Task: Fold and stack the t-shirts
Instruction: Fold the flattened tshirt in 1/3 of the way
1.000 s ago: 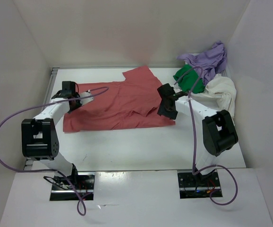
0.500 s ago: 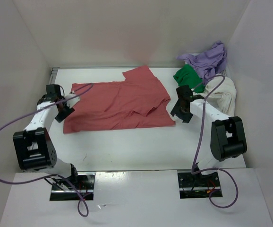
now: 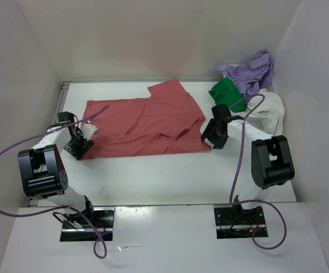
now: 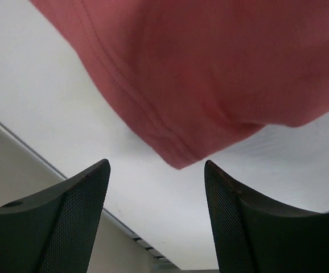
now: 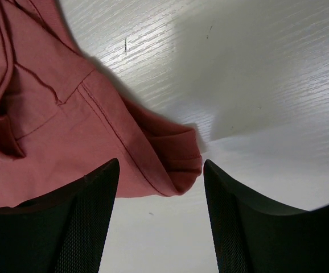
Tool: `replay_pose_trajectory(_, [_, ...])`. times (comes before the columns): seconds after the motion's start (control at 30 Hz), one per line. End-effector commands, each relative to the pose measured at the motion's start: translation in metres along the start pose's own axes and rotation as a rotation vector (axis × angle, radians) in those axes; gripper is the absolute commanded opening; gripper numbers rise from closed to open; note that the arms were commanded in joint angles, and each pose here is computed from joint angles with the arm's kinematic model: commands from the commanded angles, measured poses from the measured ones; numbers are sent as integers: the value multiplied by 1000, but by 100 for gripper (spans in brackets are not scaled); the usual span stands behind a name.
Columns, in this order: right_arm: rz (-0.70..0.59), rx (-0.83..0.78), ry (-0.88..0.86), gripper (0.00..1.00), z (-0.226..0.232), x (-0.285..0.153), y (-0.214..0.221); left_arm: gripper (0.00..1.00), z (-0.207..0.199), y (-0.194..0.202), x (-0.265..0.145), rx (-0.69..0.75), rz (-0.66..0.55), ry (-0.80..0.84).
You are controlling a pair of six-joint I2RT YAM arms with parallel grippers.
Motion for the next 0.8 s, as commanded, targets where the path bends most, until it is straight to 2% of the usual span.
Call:
replay_pose_trajectory(0.0, [32,-1,-12,66,0,13,7,75,0,-13,11,-40,-67,58])
replay_pose_trajectory(0.1, [60,-1,-23,61,0,20,12,75,-1,-13,17,-40,-57,69])
replay_pose_trajectory(0.27, [79,8,-4,43,-2,29,15,61,-3,-15,27,-41,-71,100])
replay_pose_trajectory(0.3, [79,8,-4,39,-2,30,15,52,-3,-15,27,-41,-71,100])
replay_pose_trajectory(0.33, [86,8,2,30,-3,32,16,47,-3,-15,30,-41,-69,102])
replay_pose_trajectory(0.4, [91,17,12,18,-8,33,17,31,-5,-14,34,-51,-60,113])
replay_pose_trajectory(0.43, [95,38,23,13,-13,35,16,13,-5,-13,37,-51,-45,116])
replay_pose_trajectory(0.47, [102,47,34,3,-18,36,18,6,-6,-11,39,-63,-29,115])
replay_pose_trajectory(0.5, [101,47,33,0,-19,34,19,1,0,-12,37,-73,-17,80])
replay_pose_trajectory(0.63, [48,89,73,0,-33,12,15,0,7,0,21,-62,6,33])
replay_pose_trajectory(0.77, [56,114,134,0,-50,-9,29,0,1,22,2,7,67,-20])
Point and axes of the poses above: each gripper's point midway between its finger pads, its own x axis out along the fingers, its own z axis along the line the jaws close on, y = z × x, the point moved 7 cm from there along -x, back along the fingers, and after that the axes turned 1 degree about x, right-handed, at the moved point
